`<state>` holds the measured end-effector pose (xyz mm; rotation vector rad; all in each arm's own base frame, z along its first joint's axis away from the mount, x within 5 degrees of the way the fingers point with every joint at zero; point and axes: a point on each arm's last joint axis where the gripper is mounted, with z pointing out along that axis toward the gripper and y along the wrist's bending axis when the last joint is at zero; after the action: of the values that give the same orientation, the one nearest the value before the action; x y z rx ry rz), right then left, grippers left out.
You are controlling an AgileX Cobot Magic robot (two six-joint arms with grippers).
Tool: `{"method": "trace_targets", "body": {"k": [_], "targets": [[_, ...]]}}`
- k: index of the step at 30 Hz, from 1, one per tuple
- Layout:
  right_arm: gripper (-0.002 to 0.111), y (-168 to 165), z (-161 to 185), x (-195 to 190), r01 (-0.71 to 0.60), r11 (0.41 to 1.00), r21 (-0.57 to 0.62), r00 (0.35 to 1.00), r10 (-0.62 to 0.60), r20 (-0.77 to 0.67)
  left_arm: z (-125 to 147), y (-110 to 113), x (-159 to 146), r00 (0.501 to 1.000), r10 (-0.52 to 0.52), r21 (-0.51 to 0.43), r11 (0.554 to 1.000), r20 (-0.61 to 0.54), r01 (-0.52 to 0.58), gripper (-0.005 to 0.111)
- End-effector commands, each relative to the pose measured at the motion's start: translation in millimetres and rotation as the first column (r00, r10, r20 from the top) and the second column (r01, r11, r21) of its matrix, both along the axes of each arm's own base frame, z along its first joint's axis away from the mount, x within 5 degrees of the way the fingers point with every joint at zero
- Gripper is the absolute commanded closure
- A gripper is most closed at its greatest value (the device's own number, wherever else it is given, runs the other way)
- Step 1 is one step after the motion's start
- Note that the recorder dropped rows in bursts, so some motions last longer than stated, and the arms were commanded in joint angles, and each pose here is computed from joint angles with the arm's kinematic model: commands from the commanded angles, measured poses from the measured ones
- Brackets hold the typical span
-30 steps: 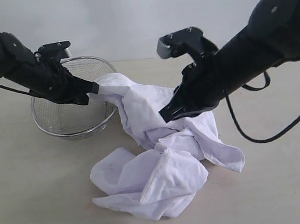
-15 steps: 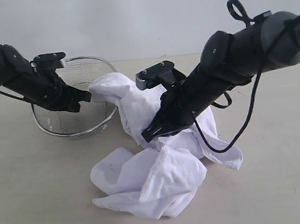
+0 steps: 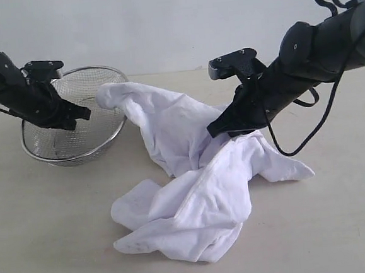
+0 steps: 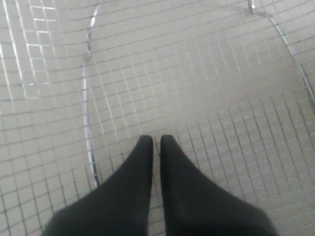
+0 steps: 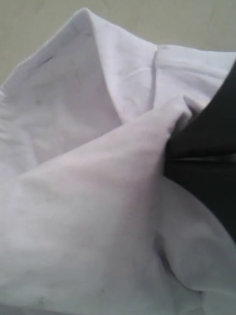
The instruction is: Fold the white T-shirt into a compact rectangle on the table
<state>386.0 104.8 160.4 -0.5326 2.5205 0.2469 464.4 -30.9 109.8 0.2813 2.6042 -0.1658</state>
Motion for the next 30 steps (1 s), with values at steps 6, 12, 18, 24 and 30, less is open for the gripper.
{"method": "trace_targets", "body": {"k": [6,12,18,24,30], "targets": [[0.108,7.2,51.7,13.8,-0.093,0.995,0.027,0.995,0.092,0.036,35.0,-16.2,10.2,0.994,-0.061,-0.053,0.996,0.086,0.065,0.102],[0.087,18.8,117.4,-2.3,-0.253,0.960,0.123,0.965,0.259,-0.037,88.2,-33.6,11.4,0.984,-0.073,-0.102,0.991,0.162,0.090,0.102],[0.048,18.1,132.4,16.9,-0.197,0.975,0.103,0.975,0.183,0.127,118.9,-39.1,-8.0,0.985,-0.141,-0.126,0.980,0.101,0.153,0.102],[0.038,21.1,89.6,33.9,-0.068,0.984,0.163,0.998,0.070,-0.002,150.8,-39.4,-20.6,0.978,-0.158,-0.130,0.976,0.134,0.176,0.102],[0.038,42.6,55.1,33.5,-0.120,0.981,0.150,0.986,0.136,-0.097,165.6,-39.3,-28.3,0.976,-0.165,-0.134,0.974,0.140,0.183,0.102]]}}
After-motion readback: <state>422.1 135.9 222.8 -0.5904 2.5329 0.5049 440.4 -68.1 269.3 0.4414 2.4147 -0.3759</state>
